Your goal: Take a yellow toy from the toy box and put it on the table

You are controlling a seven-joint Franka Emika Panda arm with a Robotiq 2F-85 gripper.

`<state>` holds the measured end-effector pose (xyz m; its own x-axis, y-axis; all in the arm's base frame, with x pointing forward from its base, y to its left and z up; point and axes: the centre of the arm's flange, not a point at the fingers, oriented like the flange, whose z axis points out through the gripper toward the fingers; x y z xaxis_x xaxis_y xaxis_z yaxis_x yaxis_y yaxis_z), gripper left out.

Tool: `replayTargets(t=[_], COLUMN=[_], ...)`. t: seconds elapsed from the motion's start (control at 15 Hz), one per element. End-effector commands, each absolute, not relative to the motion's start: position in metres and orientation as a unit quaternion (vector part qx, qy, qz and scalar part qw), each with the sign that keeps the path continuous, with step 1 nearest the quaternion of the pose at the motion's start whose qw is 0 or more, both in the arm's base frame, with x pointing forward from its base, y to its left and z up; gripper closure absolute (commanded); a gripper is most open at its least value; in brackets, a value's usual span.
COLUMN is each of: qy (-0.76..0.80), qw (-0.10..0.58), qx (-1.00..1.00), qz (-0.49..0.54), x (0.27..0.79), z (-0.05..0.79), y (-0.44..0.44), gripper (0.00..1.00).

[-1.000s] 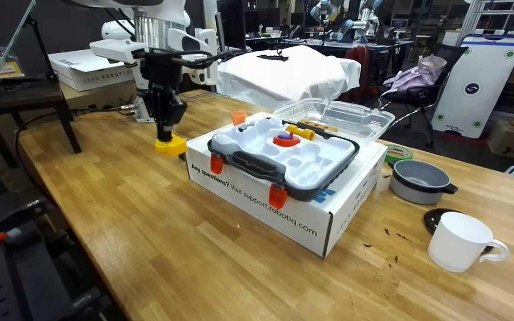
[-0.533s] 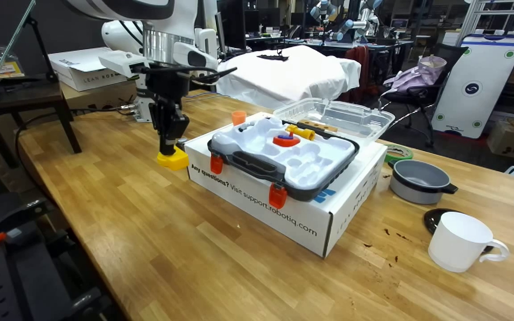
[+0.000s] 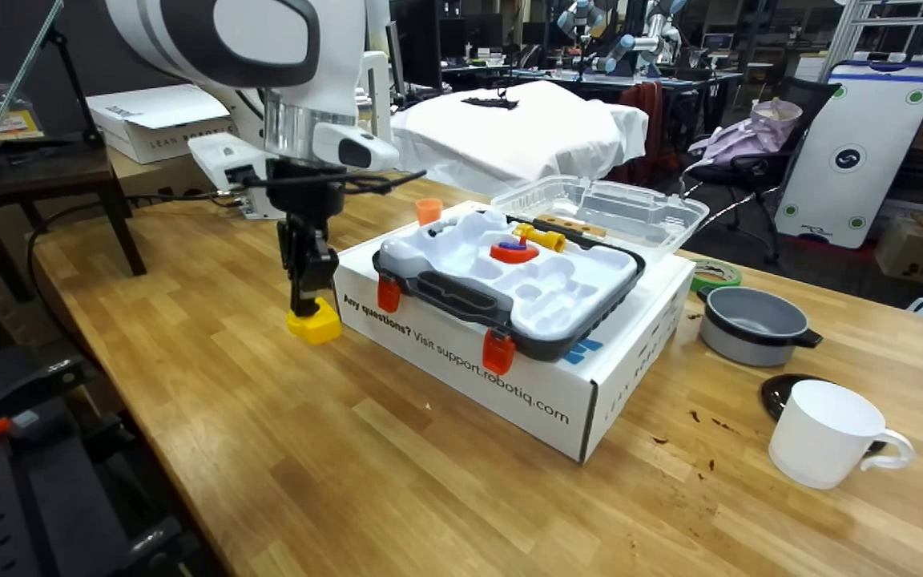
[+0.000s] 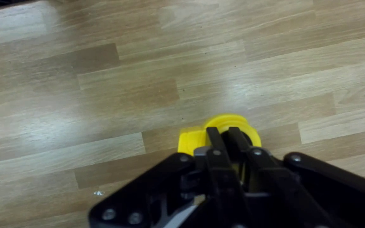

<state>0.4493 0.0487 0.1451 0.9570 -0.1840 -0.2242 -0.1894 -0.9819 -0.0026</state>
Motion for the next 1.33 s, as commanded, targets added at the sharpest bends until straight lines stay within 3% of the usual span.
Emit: replayTargets(t=[0.0,0.47,0.53,0.67,0.93,1.0,1.13,1.27], qy=[0.128,0.178,0.182,0.187,0.188,0.18,0.181,0.181], qw=[0.022,0.04,0.041,0.043,0.047,0.041,0.043,0.042], qx=[-0.986,-0.978,-0.977,-0.976,-0.975,-0.978,-0.978,-0.978], qz=[0.108,0.101,0.102,0.103,0.104,0.098,0.097,0.097], x=[0.454,0.465,0.466,0.464,0.452,0.466,0.461,0.458], z=[0.112,0.082,0.084,0.093,0.125,0.103,0.115,0.118], y=[0.069,0.117,0.119,0.121,0.117,0.121,0.12,0.119], gripper=[0.97,0.94,0.64,0.58,0.3,0.47,0.33,0.3])
